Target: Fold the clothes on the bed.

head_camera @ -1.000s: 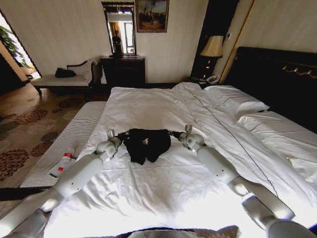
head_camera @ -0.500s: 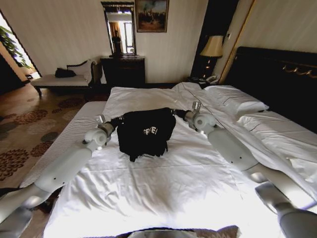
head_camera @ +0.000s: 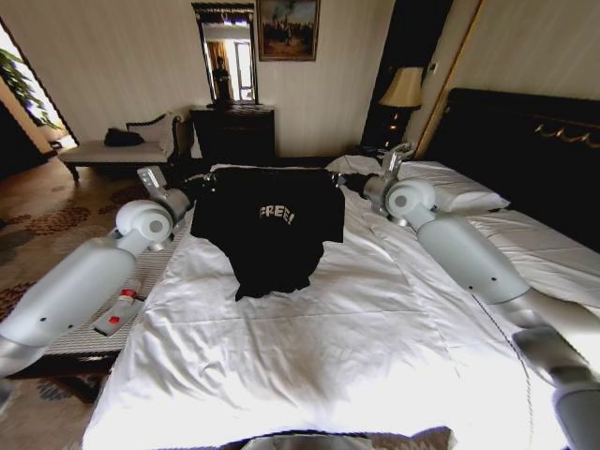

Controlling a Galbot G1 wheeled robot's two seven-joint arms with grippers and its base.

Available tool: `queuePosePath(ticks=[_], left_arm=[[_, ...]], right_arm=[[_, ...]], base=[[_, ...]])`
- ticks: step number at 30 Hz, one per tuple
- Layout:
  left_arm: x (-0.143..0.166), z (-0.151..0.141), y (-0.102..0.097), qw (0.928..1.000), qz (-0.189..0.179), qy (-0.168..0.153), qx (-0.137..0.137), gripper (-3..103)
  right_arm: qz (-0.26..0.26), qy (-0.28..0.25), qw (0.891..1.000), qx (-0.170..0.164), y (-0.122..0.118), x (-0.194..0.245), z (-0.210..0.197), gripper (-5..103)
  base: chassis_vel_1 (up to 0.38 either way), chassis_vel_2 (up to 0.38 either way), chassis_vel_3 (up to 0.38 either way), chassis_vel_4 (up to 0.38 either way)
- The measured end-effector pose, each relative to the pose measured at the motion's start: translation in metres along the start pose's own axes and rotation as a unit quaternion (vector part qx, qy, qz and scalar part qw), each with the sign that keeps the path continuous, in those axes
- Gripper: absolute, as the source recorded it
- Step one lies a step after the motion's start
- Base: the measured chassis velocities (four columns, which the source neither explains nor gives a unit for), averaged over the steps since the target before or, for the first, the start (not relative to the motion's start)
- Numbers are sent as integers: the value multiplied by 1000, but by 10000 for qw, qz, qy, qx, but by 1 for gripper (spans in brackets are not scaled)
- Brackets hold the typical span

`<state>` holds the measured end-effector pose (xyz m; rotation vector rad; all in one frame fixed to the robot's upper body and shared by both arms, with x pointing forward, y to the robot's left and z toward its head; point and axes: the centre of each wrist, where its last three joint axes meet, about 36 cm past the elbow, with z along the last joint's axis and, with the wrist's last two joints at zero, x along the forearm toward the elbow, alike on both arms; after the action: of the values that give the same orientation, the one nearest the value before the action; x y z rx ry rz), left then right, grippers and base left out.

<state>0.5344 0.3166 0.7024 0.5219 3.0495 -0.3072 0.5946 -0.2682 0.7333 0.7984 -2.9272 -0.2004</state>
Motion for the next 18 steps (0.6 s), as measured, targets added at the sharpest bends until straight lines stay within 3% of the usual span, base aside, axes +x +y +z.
queuePosePath(ticks=[9,14,18], left_arm=[[42,-48,0,9994,-19,-352,-74,1],[89,-71,-1,9983,-98,-445,-350,1],[101,-80,-3,9974,-123,-519,-481,1]], right_arm=[[-301,-368,9987,181,30,12,-54,0],[-582,-507,9966,299,59,22,-81,0],[-640,-544,9960,304,67,31,-87,0]], base=[[0,0,0,0],[0,0,0,0],[0,0,0,0]])
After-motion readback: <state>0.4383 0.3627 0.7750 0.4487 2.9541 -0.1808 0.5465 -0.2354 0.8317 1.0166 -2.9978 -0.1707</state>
